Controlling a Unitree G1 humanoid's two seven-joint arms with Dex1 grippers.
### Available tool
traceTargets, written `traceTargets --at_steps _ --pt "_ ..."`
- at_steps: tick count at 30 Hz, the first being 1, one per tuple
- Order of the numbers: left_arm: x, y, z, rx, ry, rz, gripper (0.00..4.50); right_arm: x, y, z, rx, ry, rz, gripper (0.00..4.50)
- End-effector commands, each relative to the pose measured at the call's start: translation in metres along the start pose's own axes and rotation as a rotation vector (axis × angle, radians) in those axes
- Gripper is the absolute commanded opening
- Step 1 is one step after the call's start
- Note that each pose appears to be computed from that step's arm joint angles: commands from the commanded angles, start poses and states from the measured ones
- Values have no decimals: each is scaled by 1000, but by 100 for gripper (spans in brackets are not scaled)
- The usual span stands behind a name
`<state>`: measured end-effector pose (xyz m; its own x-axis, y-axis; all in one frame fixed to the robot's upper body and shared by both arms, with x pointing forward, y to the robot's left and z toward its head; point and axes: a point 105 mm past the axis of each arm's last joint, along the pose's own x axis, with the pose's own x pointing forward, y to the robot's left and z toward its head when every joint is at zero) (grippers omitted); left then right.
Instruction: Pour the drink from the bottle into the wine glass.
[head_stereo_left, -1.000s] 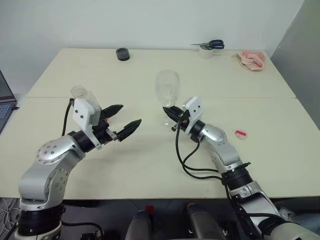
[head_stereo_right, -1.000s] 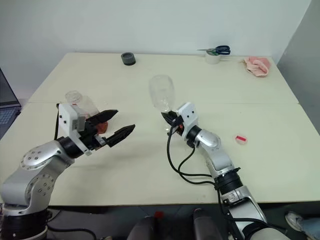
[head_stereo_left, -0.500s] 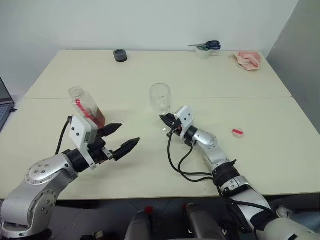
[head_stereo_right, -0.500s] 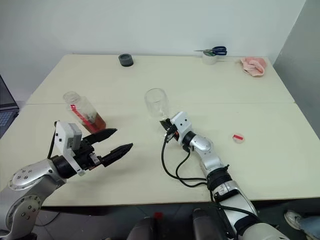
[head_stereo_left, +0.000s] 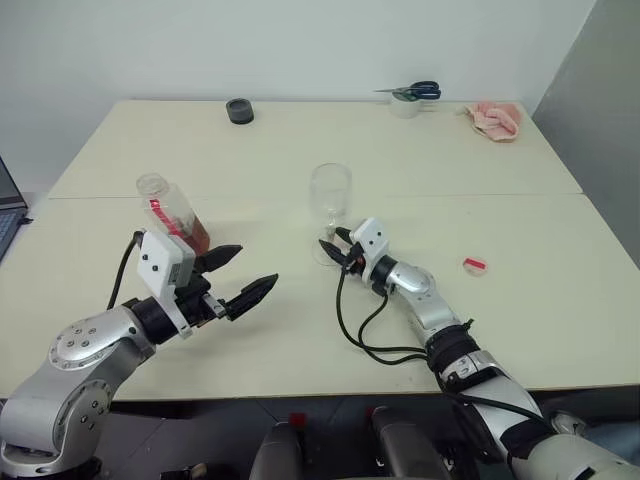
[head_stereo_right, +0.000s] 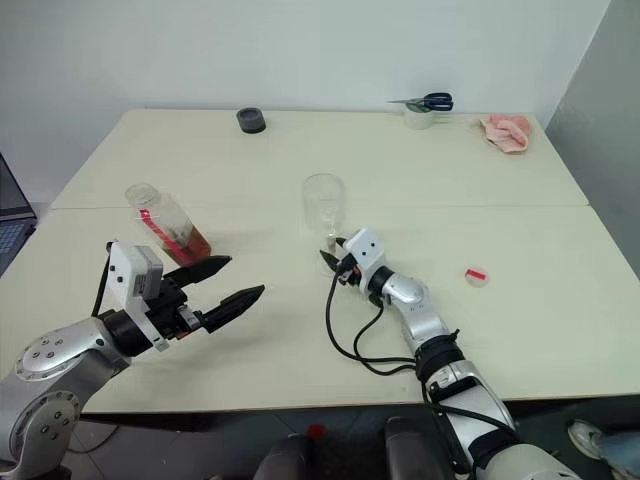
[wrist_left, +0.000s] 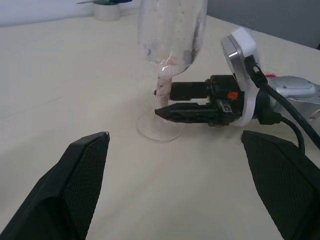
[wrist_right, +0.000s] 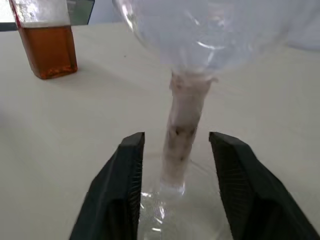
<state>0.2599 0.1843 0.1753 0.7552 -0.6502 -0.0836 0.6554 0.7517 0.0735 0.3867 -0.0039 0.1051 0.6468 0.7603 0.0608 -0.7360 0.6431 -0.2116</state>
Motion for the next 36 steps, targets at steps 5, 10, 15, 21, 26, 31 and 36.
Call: traceTargets --at_steps 5,10,15,21,26,31,36 --pt "-5 13 3 15 -24 68 450 -10 -3 34 -67 -84 51 447" --pt "-20 50 -15 -15 -89 353 450 -46 -13 50 -123 -23 114 447" --pt "-25 55 -30 -79 -159 536 450 -97 -51 75 -157 162 174 447" --pt "-21 70 -40 -113 -198 710 450 -103 -65 181 -162 87 279 447" --pt "-18 87 -24 -24 -182 774 450 -87 -40 230 -138 -29 443 447" --pt "-19 102 2 22 -205 792 450 -80 -19 245 -132 -107 544 447" --pt "-19 111 7 32 -180 826 450 -77 -17 246 -138 -109 556 447"
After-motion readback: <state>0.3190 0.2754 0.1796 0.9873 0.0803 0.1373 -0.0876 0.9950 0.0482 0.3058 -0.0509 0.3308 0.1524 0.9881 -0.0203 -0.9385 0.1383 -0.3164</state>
